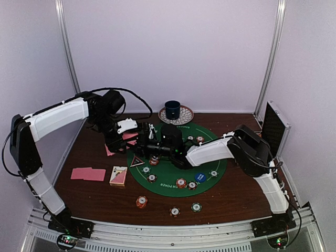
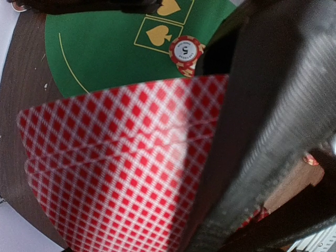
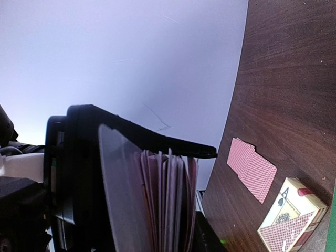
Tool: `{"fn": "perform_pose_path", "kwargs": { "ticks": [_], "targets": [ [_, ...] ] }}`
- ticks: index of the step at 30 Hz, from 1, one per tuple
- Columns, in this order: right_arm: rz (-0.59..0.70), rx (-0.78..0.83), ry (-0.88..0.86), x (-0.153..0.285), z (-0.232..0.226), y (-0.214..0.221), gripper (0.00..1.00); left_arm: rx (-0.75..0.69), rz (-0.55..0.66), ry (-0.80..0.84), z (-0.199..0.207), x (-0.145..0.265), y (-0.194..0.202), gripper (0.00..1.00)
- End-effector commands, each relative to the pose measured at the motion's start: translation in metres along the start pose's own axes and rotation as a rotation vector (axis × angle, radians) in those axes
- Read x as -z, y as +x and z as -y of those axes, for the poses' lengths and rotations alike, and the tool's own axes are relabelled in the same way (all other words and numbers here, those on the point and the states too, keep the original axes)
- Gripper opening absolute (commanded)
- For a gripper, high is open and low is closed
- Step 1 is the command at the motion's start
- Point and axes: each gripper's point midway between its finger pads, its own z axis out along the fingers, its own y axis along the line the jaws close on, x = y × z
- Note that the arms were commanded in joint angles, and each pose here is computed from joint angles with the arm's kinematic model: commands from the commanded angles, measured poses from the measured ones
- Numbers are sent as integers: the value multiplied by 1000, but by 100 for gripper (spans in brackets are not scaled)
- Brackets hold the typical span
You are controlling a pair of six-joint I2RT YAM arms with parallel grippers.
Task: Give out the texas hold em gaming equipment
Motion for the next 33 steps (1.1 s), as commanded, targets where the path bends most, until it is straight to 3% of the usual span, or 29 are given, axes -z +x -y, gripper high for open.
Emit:
{"fn": "perform_pose_path", "kwargs": {
  "ticks": [1, 3, 6, 10, 13, 18, 20, 22, 25, 28, 33],
  "targets": [
    [23, 58, -143, 1, -47, -9, 27, -12, 34, 42, 7, 6, -14, 40],
    [25, 59, -144, -1, -48, -9, 26, -10, 35, 49, 8, 7, -15, 40],
    [28, 49, -128, -2, -43, -10, 15, -11, 39, 58, 10, 10, -16, 39],
    [41, 30, -130, -1, -39, -11, 10, -12, 41, 60, 11, 12, -16, 37],
    [50, 48, -114, 0, -39, -12, 0, -6, 44, 55, 9, 13, -17, 37],
    [41, 81, -99, 2, -40, -9, 0, 0, 51, 34, 5, 16, -20, 58],
    [37, 93, -109, 3, -44, -8, 0, -1, 48, 28, 3, 14, -20, 60],
    [34, 95, -124, 4, -46, -7, 5, -6, 53, 21, 2, 15, -22, 58],
    [40, 96, -139, 7, -49, -6, 25, -14, 64, 7, -1, 16, -24, 49],
    [51, 101, -142, 12, -52, -7, 37, -21, 54, -8, -3, 16, -22, 41],
    [57, 95, -153, 15, -55, -8, 44, -31, 42, -19, -4, 15, -19, 33]
  ]
}}
